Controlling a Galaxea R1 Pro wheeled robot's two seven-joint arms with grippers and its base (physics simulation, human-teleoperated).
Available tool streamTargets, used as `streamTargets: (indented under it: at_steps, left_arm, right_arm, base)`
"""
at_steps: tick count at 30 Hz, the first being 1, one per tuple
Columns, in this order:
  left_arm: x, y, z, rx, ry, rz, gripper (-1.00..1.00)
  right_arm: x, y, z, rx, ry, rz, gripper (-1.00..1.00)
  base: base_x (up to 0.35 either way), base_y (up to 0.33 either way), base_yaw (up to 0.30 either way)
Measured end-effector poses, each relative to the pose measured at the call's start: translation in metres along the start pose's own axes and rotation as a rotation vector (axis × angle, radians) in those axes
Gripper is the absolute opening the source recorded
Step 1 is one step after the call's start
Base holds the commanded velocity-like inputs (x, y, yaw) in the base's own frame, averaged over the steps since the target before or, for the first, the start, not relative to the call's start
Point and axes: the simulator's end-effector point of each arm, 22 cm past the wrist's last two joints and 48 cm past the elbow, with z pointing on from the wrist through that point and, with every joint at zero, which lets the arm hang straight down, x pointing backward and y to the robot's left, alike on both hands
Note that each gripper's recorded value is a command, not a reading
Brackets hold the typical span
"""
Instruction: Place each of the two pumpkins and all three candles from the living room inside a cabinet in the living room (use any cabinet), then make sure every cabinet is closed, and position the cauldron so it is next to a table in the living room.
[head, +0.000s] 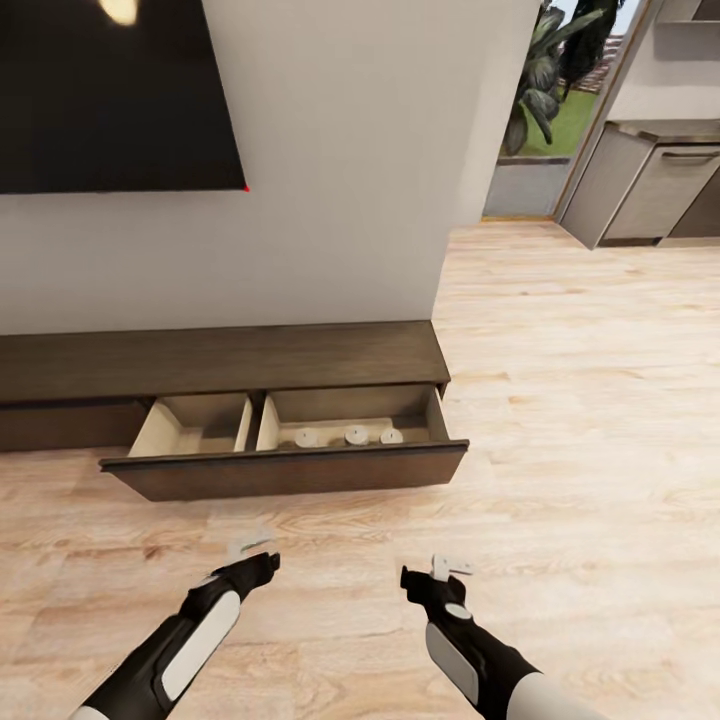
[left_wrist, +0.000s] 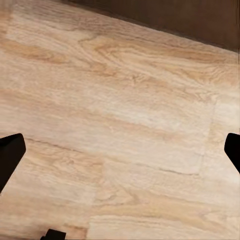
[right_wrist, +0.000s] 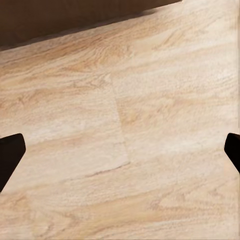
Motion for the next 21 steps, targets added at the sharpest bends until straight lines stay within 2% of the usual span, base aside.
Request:
streamTargets:
  at_steps: [5, 7, 9, 14, 18, 21]
  left_arm:
    - [-0.004, -0.012, -0.001, 0.013, -0.075, 0.047, 1.00]
    - [-0.015, -0.013, -0.003, 0.009, -0.134, 0.068, 1.00]
    - [-0.023, -0.014, -0.001, 0.009, -0.176, 0.070, 1.00]
    - [-0.022, -0.028, 0.002, 0.026, -0.211, 0.081, 1.00]
    - [-0.024, -0.023, 0.009, 0.012, -0.260, 0.076, 1.00]
    - [-0.015, -0.013, 0.018, -0.012, -0.273, 0.096, 1.00]
  right_arm:
    - [-0.006, 0.002, 0.000, -0.005, -0.025, -0.013, 1.00]
    - [-0.013, 0.003, -0.001, -0.007, -0.056, -0.015, 1.00]
    - [-0.021, 0.005, 0.001, -0.013, -0.093, -0.034, 1.00]
    - [-0.034, 0.011, 0.006, -0.029, -0.172, -0.129, 1.00]
    - [-0.045, 0.013, 0.008, -0.037, -0.238, -0.134, 1.00]
    - [-0.051, 0.014, 0.010, -0.043, -0.281, -0.125, 1.00]
  base:
    - [0.000, 0.000, 0.000]
    - [0.000, 0.000, 0.000]
    - [0.000, 0.000, 0.000]
    - [0.000, 0.000, 0.000]
    - [0.000, 0.000, 0.000]
    - [0.000, 0.000, 0.000]
